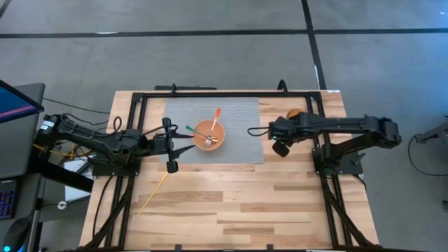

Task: Pick & Place Utensil
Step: Put the yellow cup on the gray mat to the top right of the orange bowl

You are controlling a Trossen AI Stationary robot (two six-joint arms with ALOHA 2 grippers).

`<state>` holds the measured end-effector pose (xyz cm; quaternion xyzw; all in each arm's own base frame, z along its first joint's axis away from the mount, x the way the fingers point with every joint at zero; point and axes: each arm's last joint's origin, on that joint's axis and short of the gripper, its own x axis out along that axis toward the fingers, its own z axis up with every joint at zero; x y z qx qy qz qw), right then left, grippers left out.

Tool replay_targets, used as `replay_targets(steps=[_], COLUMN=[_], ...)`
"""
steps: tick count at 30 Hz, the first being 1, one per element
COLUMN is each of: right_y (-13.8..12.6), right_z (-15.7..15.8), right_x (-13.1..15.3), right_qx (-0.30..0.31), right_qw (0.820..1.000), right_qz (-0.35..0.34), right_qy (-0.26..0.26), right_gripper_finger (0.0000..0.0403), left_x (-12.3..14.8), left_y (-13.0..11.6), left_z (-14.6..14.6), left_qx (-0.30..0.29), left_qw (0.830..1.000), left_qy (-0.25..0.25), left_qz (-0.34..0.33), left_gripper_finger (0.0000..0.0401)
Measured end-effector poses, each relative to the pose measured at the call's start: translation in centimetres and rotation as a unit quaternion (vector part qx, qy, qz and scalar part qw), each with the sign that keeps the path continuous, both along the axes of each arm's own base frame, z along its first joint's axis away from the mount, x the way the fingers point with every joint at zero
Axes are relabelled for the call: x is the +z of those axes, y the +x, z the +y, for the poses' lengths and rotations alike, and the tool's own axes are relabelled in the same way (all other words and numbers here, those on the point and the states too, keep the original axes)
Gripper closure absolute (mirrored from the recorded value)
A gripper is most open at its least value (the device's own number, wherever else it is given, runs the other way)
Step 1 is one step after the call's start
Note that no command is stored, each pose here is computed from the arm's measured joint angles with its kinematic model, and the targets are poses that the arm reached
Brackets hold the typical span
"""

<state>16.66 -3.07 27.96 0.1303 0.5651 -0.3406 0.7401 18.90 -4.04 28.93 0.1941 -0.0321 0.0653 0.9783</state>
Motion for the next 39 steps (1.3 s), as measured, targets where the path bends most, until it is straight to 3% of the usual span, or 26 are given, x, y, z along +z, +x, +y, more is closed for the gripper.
replay_targets(steps=[4,10,31,35,39], right_y=[0.5,-0.4,0.9,1.7,2.3], right_z=[0.3,-0.3,-4.4,-5.0,-5.2], right_x=[1.2,2.7,0.5,-0.4,-1.2], right_qx=[0.017,-0.006,-0.105,-0.107,-0.075], right_qw=[1.0,0.998,0.992,0.99,0.989], right_qz=[-0.011,0.002,0.068,0.09,0.122], right_qy=[-0.003,-0.055,0.001,0.024,0.031], right_gripper_finger=[0.0281,0.0274,0.0248,0.0262,0.0311], left_x=[0.0,0.0,0.0,0.0,0.0], left_y=[0.0,0.0,0.0,0.0,0.0], left_z=[0.0,0.0,0.0,0.0,0.0], left_qx=[0.0,0.0,-0.001,-0.001,-0.001], left_qw=[1.0,1.0,1.0,1.0,1.0], left_qy=[0.0,0.0,-0.004,-0.004,-0.004], left_qz=[0.0,0.0,0.0,0.0,0.0], left_gripper_finger=[0.0266,0.0266,0.0266,0.0266,0.0266])
